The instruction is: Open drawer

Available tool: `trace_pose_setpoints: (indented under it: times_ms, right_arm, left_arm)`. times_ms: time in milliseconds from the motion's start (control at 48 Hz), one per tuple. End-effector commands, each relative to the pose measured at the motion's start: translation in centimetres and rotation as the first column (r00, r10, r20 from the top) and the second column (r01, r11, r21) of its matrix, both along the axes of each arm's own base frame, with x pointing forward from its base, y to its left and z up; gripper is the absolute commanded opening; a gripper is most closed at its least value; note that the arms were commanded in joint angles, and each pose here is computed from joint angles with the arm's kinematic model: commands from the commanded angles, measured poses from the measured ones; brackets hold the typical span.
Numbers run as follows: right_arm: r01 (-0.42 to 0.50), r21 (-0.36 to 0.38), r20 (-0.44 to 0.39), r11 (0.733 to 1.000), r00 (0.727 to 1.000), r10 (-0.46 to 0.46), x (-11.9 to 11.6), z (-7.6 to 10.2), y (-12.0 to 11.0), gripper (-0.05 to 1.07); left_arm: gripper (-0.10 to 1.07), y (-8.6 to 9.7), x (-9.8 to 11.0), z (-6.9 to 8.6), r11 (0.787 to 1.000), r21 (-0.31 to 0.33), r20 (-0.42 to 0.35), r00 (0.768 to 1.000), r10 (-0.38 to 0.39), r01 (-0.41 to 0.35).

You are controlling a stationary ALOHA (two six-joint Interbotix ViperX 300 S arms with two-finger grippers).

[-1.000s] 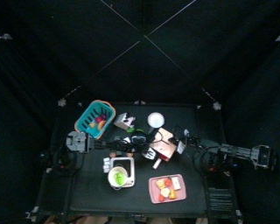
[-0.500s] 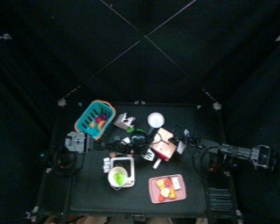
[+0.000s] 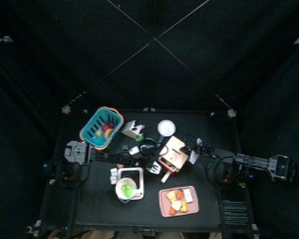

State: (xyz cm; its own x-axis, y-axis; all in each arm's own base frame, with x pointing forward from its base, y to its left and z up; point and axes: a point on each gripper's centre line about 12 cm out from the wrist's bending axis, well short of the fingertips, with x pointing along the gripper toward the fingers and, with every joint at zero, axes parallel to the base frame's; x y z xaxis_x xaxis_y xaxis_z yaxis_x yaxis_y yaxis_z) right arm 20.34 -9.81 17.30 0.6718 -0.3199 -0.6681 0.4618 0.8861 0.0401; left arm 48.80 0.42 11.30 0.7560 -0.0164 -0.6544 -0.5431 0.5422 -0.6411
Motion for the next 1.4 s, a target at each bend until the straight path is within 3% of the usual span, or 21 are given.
trace_pose_setpoints:
  times_ms: [0,604,1375]
  right_arm:
    - [0.016,0.027,-0.052,1.000,0.999,-0.015,-0.8,-1.1,0.0,0.05]
    - [0.016,0.028,-0.053,0.999,0.998,-0.014,-0.8,-1.1,0.0,0.05]
    - [0.016,0.029,-0.054,0.999,0.998,-0.014,-0.9,-1.2,0.1,0.05]
  left_arm:
    - [0.61,-0.8,-0.5,1.0,1.000,-0.007,0.014,1.000,-0.012,0.013]
    - [0.61,-4.1,-2.1,0.8,0.997,-0.072,-0.015,0.999,-0.038,0.037]
    - [0.62,-5.7,-3.6,0.1,0.993,-0.112,-0.045,0.998,-0.034,0.029]
